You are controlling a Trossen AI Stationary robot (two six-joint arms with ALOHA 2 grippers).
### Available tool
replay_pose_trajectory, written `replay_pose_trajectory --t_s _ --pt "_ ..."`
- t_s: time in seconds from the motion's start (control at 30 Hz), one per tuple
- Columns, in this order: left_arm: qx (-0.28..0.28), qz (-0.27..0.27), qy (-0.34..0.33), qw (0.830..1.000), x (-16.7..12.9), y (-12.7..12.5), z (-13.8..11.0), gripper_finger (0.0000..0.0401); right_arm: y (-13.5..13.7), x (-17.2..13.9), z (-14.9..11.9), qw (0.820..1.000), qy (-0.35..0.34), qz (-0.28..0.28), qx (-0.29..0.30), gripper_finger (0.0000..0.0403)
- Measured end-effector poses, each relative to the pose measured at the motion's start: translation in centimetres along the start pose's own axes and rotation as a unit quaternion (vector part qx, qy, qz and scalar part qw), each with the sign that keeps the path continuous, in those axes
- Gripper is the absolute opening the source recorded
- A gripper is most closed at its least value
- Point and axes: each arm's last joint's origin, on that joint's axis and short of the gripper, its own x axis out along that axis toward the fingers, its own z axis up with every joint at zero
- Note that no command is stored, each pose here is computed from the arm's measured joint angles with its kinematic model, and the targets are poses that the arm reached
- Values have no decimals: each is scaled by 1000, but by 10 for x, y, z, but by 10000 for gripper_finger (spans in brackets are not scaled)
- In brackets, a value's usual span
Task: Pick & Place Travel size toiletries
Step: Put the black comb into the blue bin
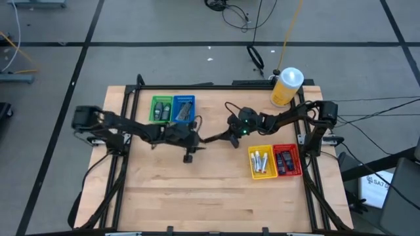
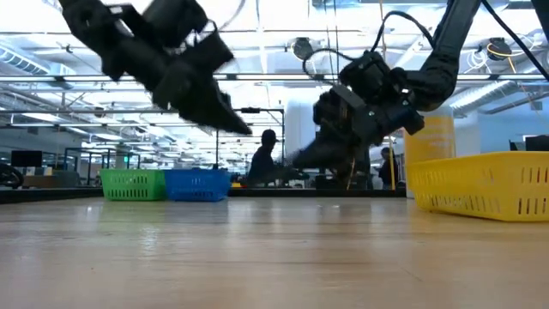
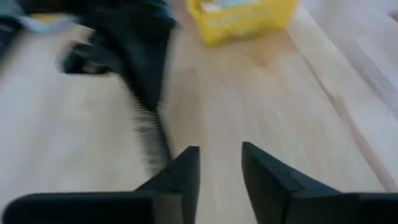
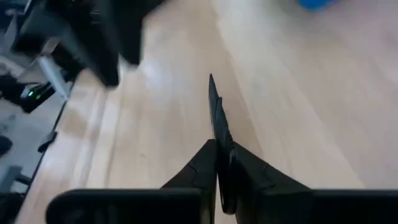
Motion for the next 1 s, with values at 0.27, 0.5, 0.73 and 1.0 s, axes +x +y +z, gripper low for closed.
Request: replay_pose_trajectory --t_s 0.27,0.5,0.73,1.0 --pt "-10 92 -70 993 -26 15 25 202 22 3 15 977 -96 48 -184 13" --pt "-36 48 -51 997 -15 21 13 231 31 6 14 969 -121 19 -215 11" --pt "-36 53 -41 997 -13 21 11 151 31 6 14 969 -121 21 -217 16" --pt "-40 56 -28 997 -12 21 8 13 31 6 14 966 -121 21 -226 25"
